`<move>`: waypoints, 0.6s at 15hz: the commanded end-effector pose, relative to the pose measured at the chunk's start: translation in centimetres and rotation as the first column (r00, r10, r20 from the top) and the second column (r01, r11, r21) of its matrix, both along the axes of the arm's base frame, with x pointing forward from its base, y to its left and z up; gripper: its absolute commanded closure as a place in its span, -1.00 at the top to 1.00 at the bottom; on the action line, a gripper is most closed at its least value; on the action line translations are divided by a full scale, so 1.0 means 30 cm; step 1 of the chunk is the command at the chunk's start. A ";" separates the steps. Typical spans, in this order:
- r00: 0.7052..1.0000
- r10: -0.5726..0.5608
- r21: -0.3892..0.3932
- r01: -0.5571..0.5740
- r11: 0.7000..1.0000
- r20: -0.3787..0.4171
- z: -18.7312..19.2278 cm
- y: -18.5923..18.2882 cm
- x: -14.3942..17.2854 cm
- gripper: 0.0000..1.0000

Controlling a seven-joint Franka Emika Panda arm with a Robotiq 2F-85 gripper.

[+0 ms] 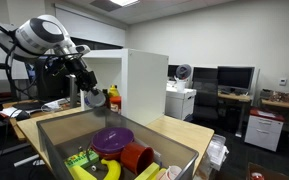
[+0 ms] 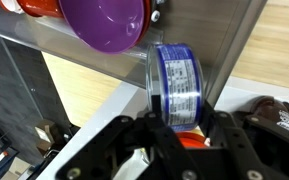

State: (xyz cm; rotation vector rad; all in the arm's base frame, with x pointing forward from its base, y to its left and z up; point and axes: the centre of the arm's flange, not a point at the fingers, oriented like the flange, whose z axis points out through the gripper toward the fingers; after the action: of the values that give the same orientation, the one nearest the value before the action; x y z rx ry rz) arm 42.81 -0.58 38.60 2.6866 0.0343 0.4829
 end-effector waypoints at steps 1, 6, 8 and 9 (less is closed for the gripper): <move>1.000 0.026 -0.078 -0.027 0.997 -0.004 0.000 -0.006 -0.003 -0.75; 0.998 0.058 -0.106 -0.061 0.992 -0.023 0.000 -0.004 -0.006 -0.75; 0.997 0.065 -0.076 -0.068 0.995 -0.040 0.004 0.005 -0.017 -0.75; 0.997 0.068 -0.060 -0.071 0.996 -0.048 0.005 0.008 -0.021 -0.75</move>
State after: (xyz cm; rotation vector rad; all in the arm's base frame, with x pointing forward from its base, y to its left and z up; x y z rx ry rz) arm 42.61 -0.59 38.31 2.6182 0.1300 0.4578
